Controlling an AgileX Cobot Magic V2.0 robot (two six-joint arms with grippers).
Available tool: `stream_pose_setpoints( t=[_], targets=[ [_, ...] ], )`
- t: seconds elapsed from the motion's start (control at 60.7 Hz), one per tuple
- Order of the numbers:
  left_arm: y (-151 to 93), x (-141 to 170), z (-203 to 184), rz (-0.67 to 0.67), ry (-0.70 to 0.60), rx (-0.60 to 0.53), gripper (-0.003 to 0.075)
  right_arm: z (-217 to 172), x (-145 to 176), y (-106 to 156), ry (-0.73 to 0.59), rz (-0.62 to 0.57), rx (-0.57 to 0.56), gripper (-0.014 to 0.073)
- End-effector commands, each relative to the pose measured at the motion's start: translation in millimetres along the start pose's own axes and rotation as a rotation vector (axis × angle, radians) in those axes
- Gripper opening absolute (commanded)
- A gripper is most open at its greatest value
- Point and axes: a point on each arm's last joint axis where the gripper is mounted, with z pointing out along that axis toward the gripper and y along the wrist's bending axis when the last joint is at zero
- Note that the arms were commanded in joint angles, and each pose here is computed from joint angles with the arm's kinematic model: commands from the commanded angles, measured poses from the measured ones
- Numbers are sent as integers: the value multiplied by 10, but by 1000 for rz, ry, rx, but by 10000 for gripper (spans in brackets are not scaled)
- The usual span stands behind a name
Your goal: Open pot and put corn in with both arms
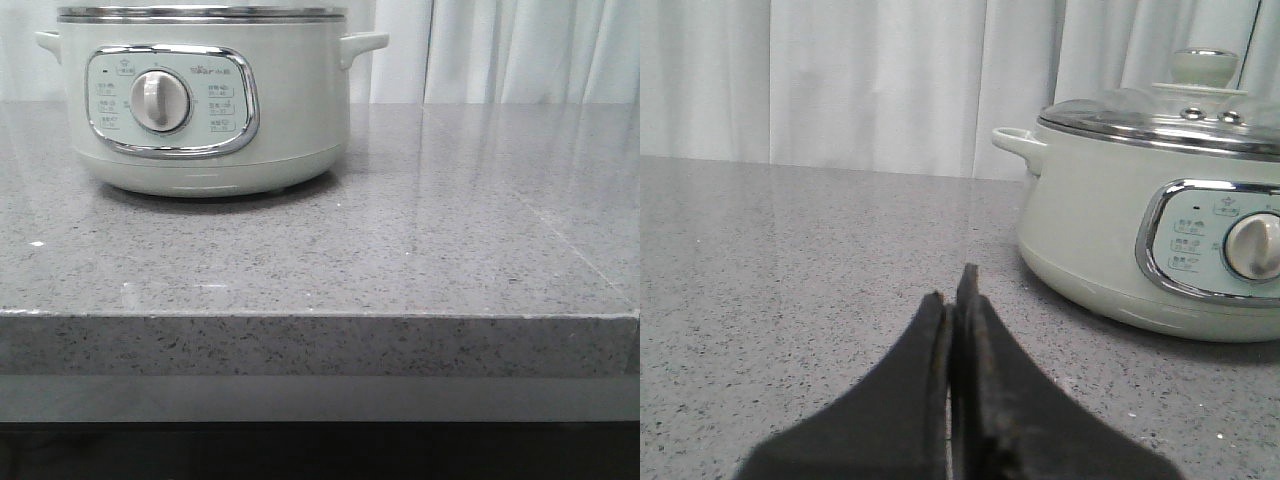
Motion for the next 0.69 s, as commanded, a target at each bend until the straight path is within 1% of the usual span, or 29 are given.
stream_pose_setpoints(
  t=[0.0,0.049,0.115,0.198,0.247,0.379,0.527,0.576,0.675],
  targets=[
    [8,-72,-19,-8,-100,-8,-20,-49,-155,-2,-107,-1,3,-67],
    [8,-72,-19,-8,-100,-8,-20,-74,-144,-3,-117,-3,4,-67],
    [8,-72,-19,-8,-100,-8,-20,-120,-117,-43,-145,-1,40,-67],
    [8,-72,-19,-8,-100,-8,-20,-179,4,-123,-193,16,117,-67],
    [8,-72,-19,-8,-100,-8,-20,-233,103,-161,-243,29,162,-67],
    [8,-72,-19,-8,-100,-8,-20,-322,496,-228,-370,72,271,-67],
    [8,-72,-19,-8,-100,-8,-20,-397,935,-256,-482,65,383,-67],
    [8,-72,-19,-8,-100,-8,-20,-382,1146,-265,-490,65,419,-67],
    [8,-72,-19,-8,-100,-8,-20,-366,1367,-276,-497,66,464,-67]
  ],
)
